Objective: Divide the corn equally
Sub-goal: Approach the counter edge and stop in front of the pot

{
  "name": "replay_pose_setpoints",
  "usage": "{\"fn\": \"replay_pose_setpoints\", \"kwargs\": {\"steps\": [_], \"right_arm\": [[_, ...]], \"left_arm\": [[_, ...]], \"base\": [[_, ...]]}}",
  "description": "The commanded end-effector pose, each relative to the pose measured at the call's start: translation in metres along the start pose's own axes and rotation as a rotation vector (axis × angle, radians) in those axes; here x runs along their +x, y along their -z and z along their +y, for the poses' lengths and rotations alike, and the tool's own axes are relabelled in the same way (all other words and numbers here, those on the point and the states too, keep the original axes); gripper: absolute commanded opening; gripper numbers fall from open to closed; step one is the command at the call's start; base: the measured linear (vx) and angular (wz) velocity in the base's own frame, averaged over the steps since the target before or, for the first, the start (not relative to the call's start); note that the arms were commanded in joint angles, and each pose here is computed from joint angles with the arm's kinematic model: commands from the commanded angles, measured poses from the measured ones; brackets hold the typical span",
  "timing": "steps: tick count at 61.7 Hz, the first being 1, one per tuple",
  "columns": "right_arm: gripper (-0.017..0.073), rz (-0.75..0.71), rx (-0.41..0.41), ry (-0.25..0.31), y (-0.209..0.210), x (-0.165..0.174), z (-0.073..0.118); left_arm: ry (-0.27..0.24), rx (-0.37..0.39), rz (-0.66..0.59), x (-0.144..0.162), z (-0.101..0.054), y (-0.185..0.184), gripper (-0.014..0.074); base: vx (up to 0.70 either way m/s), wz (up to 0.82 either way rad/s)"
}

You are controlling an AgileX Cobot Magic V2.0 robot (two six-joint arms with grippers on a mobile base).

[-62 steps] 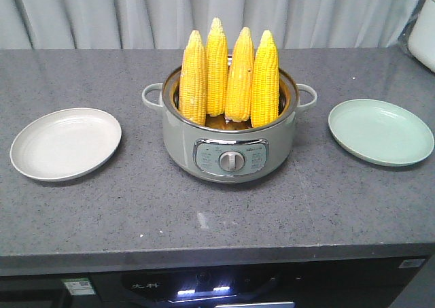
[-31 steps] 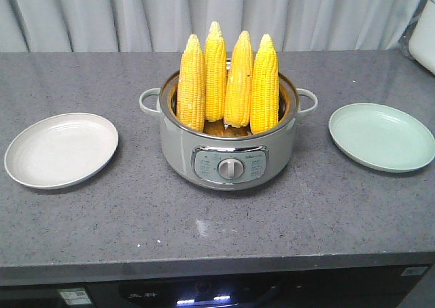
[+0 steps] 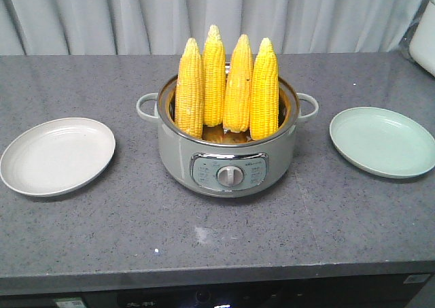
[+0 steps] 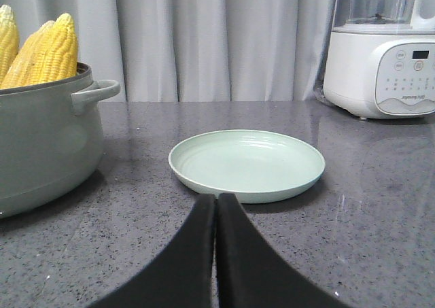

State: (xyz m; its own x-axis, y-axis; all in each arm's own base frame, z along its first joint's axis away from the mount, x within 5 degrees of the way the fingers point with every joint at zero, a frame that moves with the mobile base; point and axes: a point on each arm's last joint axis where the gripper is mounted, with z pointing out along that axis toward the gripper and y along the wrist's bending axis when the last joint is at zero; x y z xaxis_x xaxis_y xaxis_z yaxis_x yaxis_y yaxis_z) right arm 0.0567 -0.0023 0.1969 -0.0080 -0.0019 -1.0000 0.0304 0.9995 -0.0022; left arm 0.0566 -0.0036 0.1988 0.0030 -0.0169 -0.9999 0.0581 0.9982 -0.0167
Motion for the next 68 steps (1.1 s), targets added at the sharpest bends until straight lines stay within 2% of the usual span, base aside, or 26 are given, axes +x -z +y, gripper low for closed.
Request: {"fn": "replay_pose_setpoints", "kwargs": {"steps": [1,68], "right_arm": [[-0.0006,-0.069,-0.011,0.007,-0.0002,-0.0047,0.0011],[-0.0006,-0.069,-0.011,0.007,-0.0002,-0.0047,0.0011]], "left_arm": [[0.009,0.001,-0.07,-0.002,0.0003,0.0008,-0.0006],[0.009,0.001,-0.07,-0.002,0.0003,0.0008,-0.0006]], "base": [[0.02,0.0],[0.02,0.0]]}}
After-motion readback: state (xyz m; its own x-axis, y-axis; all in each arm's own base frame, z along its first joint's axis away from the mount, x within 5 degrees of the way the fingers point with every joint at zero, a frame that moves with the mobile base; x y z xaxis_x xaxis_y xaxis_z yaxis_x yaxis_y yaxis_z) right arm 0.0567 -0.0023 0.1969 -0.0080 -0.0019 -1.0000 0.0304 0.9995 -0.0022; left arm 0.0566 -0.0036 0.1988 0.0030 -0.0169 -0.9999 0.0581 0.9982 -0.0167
